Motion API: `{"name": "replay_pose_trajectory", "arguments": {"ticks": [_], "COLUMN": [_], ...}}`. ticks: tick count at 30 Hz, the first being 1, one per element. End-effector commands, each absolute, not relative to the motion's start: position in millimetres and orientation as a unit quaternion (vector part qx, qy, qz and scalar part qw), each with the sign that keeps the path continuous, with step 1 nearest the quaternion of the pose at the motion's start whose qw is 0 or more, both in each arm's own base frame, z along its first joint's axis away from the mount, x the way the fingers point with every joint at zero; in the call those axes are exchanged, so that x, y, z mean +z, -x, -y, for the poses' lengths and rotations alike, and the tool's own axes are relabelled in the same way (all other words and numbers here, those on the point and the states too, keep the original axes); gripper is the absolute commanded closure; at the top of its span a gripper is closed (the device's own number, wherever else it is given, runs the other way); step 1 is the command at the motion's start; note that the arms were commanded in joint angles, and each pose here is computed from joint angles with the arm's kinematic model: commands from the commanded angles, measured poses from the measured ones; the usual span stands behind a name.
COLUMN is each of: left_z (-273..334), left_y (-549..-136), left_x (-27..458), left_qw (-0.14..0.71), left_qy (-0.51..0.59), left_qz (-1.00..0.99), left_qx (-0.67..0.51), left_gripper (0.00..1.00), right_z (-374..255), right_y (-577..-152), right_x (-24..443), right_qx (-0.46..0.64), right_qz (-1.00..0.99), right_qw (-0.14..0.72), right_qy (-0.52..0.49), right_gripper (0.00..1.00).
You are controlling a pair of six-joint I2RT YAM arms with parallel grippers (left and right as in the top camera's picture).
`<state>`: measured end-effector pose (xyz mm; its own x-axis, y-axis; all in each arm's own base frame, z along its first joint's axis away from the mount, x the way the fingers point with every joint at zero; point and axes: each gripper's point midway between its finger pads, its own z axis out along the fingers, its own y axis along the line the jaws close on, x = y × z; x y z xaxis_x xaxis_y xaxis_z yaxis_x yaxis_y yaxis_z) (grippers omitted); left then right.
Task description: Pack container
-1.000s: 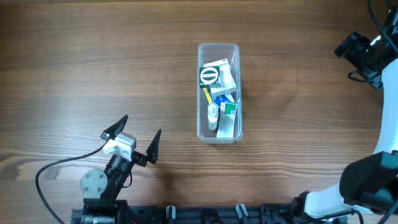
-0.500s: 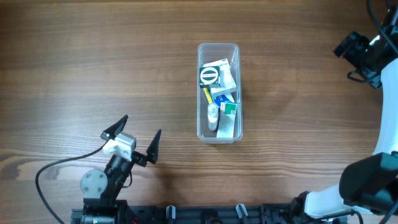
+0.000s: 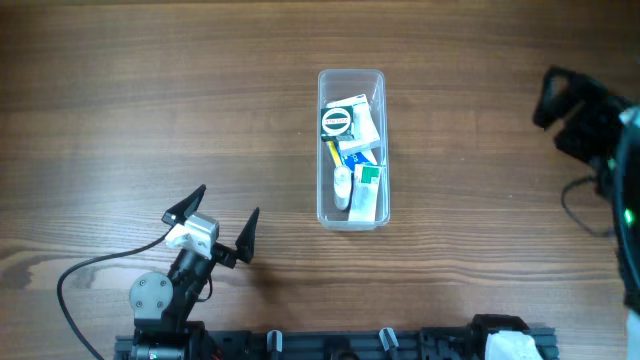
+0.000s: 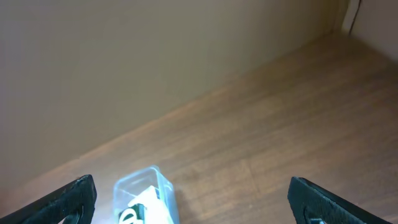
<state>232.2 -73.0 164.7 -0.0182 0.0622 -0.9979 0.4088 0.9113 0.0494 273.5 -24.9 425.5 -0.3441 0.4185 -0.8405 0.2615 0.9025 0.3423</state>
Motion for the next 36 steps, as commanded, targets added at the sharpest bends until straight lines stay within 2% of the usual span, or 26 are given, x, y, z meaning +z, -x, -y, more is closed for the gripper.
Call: {"name": "replay_pose_trajectory", "arguments": {"ticks": [1, 6, 10, 21, 27, 36], "left_z": [69.5, 69.5, 69.5, 69.5, 69.5, 69.5], "left_y": [-232.9, -232.9, -232.9, -232.9, -232.9, -232.9], "left_x": [164.8, 164.8, 164.8, 164.8, 164.8, 164.8], "left_qw": [0.683, 0.683, 0.683, 0.683, 0.683, 0.683], "left_qy": [-0.164, -0.164, -0.164, -0.164, -0.164, -0.164], "left_qz": [-0.702, -0.702, -0.702, -0.702, -0.702, -0.702], "left_qx": [-0.118, -0.118, -0.118, -0.118, -0.118, -0.118], "left_gripper": [0.00, 0.00, 0.00, 0.00, 0.00, 0.00], "right_z": [23.7, 27.2, 26.3, -12.8, -23.2, -23.6], "right_y": [-243.5, -201.8, -188.1, -221.0, -231.8, -238.2], "right_x": [439.8, 401.7, 369.9, 284.5, 242.4, 199.2], "right_qx": [0.081, 0.066, 0.068, 0.174, 0.136, 0.133], "right_qz": [-0.794, -0.793, -0.788, -0.709, -0.709, -0.705], "right_qw": [0.565, 0.565, 0.571, 0.672, 0.690, 0.695], "right_qy": [-0.210, -0.219, -0.219, -0.122, -0.046, -0.041], "right_gripper": [0.00, 0.00, 0.00, 0.00, 0.00, 0.00]}}
